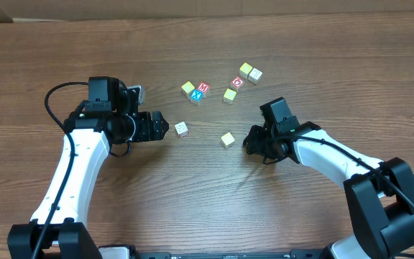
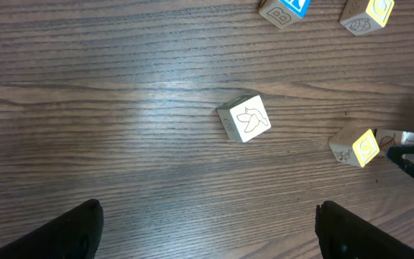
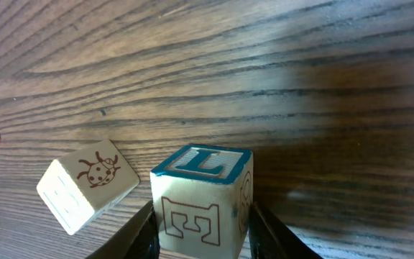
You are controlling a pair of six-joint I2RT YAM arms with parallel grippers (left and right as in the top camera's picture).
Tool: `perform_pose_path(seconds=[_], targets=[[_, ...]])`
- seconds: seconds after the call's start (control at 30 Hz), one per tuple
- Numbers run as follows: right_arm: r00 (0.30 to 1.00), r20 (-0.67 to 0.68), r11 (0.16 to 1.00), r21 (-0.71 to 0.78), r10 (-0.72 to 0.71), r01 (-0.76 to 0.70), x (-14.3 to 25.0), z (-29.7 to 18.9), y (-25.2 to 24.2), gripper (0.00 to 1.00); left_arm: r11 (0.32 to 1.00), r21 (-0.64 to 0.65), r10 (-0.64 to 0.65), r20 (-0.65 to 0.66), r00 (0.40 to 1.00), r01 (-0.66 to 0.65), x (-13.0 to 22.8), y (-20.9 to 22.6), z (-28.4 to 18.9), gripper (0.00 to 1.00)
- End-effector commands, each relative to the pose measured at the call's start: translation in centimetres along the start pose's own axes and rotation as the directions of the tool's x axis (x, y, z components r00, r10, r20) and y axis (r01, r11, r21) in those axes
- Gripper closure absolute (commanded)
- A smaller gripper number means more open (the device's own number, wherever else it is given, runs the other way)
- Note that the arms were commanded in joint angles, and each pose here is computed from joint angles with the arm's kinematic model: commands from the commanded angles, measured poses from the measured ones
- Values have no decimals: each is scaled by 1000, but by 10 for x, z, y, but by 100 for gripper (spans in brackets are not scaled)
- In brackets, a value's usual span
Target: Flip 3 blocks
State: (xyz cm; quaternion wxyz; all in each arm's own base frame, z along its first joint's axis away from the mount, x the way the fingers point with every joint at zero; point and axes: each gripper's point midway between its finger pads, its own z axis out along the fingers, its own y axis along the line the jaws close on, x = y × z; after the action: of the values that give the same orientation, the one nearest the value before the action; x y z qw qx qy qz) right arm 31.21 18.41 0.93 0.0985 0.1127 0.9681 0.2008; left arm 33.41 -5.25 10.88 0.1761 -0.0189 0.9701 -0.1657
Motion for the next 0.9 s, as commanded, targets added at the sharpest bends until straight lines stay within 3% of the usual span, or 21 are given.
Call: perform_pose_path(seconds=[0.0,0.43,0.87], targets=[[1000,5,1000,9,-9,9,0,2,-2,64,1000,21,15,-15,1000,-14,4,-4,4,11],[980,-40,980,34,-197,198,9,1,-10,70,1000,20,14,-16,1000,-14,4,-4,4,11],[979,-75,977,82,-191,197,11,-26,-8,76,1000,20,2,-21,1000,-1,5,-4,4,9]])
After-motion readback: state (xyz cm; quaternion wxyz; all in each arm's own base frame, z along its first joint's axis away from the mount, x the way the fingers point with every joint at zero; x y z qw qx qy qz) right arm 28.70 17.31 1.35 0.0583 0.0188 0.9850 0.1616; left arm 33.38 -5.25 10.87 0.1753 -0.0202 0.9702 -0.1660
